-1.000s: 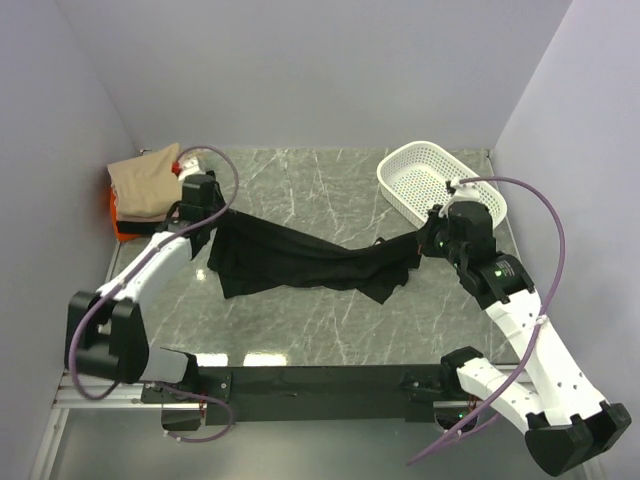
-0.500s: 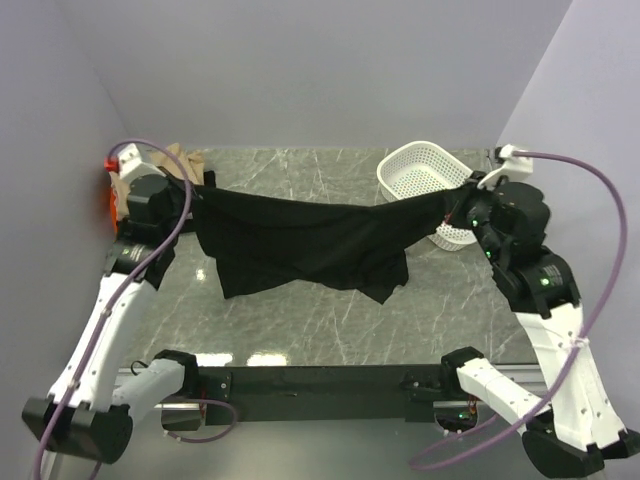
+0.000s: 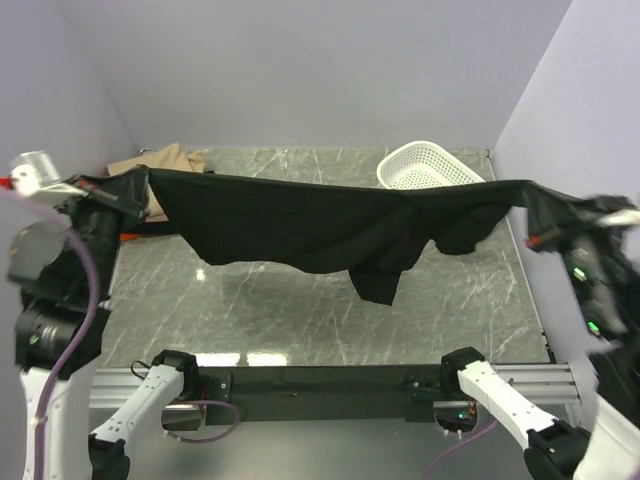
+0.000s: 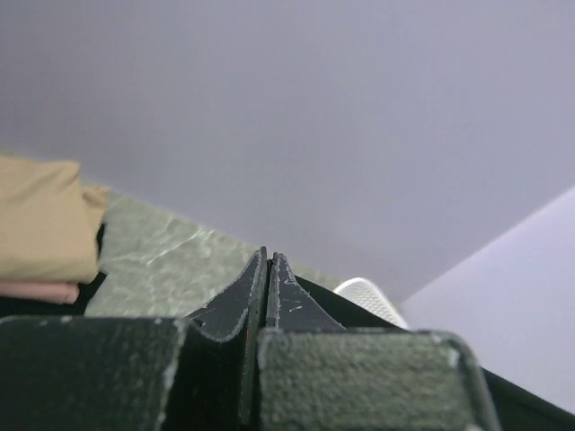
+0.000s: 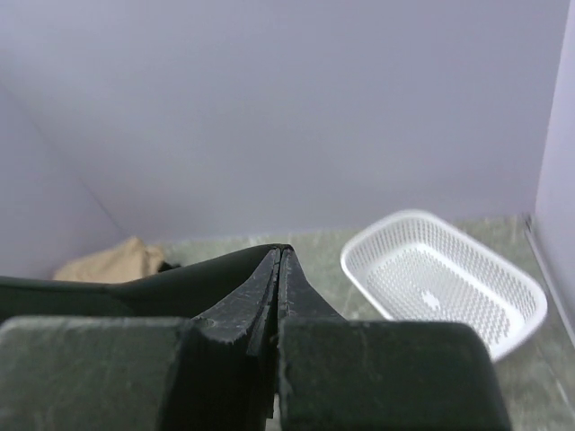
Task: Fold and stack the t-shirts
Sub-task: Flatten the tshirt out
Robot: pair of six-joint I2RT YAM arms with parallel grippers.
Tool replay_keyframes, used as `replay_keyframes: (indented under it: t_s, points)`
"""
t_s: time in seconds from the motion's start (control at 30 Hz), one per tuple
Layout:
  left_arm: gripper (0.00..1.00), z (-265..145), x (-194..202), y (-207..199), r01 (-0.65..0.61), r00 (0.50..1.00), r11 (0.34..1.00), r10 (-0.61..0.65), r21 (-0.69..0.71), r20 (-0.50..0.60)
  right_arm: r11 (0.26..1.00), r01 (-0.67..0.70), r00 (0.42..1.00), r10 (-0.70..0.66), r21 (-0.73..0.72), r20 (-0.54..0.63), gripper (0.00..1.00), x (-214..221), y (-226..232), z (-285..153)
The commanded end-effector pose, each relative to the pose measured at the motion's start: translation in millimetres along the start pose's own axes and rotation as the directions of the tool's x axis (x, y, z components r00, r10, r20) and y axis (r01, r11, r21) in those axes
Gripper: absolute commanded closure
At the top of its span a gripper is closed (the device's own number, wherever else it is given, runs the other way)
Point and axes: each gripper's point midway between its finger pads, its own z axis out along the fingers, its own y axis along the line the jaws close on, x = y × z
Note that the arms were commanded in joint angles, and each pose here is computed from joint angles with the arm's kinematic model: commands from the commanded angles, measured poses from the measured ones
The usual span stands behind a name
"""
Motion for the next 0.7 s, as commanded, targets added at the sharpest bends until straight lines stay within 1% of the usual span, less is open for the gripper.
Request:
replay_keyframes:
  t_s: [0.0, 0.03, 0.07, 0.2, 0.27, 0.33, 0.37, 0.43, 0.47, 0.5, 0.57, 0.6, 0.63, 0.67]
  points:
    - [0.99, -26, -23, -23, -0.032, 0.999, 0.995, 0.031, 0.094, 0.010, 0.999, 0.013, 0.993, -0.008, -0.045, 0.118, 1.00, -44, 5, -38]
    - [1.00, -31, -24, -28, -0.032, 0.999, 0.993, 0.032, 0.115, 0.001, 0.999, 0.013, 0.993, -0.008, -0.048, 0.118, 1.00, -47, 6, -42]
    - [1.00, -38, -34, -36, -0.024, 1.000, 0.990, 0.022, 0.141, 0.017, 0.999, 0.008, 0.989, 0.000, -0.053, 0.150, 1.00, -59, 6, -51]
    - [0.99, -54, -48, -52, -0.009, 0.999, 0.976, 0.001, 0.216, 0.038, 0.997, 0.006, 0.982, 0.010, -0.081, 0.188, 1.00, -74, 12, -61]
    - [0.99, -52, -48, -53, -0.001, 0.999, 0.976, -0.008, 0.216, 0.044, 0.995, 0.001, 0.984, 0.016, -0.097, 0.178, 1.00, -73, 16, -54]
    - [0.99, -40, -38, -50, 0.007, 1.000, 0.979, -0.011, 0.205, 0.021, 0.994, 0.006, 0.987, 0.011, -0.107, 0.157, 1.00, -67, 21, -38]
    - [0.99, -27, -21, -44, 0.008, 1.000, 0.982, -0.005, 0.191, -0.020, 0.994, 0.011, 0.993, 0.002, -0.105, 0.117, 1.00, -53, 22, -22]
    - [0.99, 1, 2, -38, 0.015, 0.998, 0.986, -0.003, 0.165, -0.069, 0.995, 0.018, 0.997, -0.010, -0.102, 0.072, 1.00, -38, 25, 6]
    - [0.99, 15, 20, -29, 0.015, 0.993, 0.991, 0.001, 0.136, -0.114, 0.996, 0.020, 1.000, -0.018, -0.086, 0.025, 1.00, -21, 23, 23]
    - [0.99, 35, 37, -23, 0.010, 0.988, 0.994, 0.007, 0.113, -0.153, 0.997, 0.021, 1.000, -0.021, -0.077, 0.003, 1.00, -12, 23, 35]
    - [0.99, 57, 61, -10, -0.002, 0.981, 0.997, 0.016, 0.071, -0.195, 0.997, 0.025, 0.998, -0.029, -0.068, -0.063, 1.00, 15, 25, 70]
    - [0.99, 76, 77, 0, -0.016, 0.974, 0.999, 0.022, 0.027, -0.225, 0.997, 0.024, 0.998, -0.028, -0.071, -0.058, 1.00, 17, 27, 81]
    - [0.99, 86, 84, 6, -0.030, 0.971, 1.000, 0.031, 0.008, -0.236, 0.998, 0.028, 0.994, -0.034, -0.064, -0.101, 1.00, 34, 28, 102]
    - [0.99, 96, 89, 9, -0.040, 0.969, 0.999, 0.037, -0.009, -0.243, 0.998, 0.031, 0.992, -0.037, -0.058, -0.118, 1.00, 42, 27, 114]
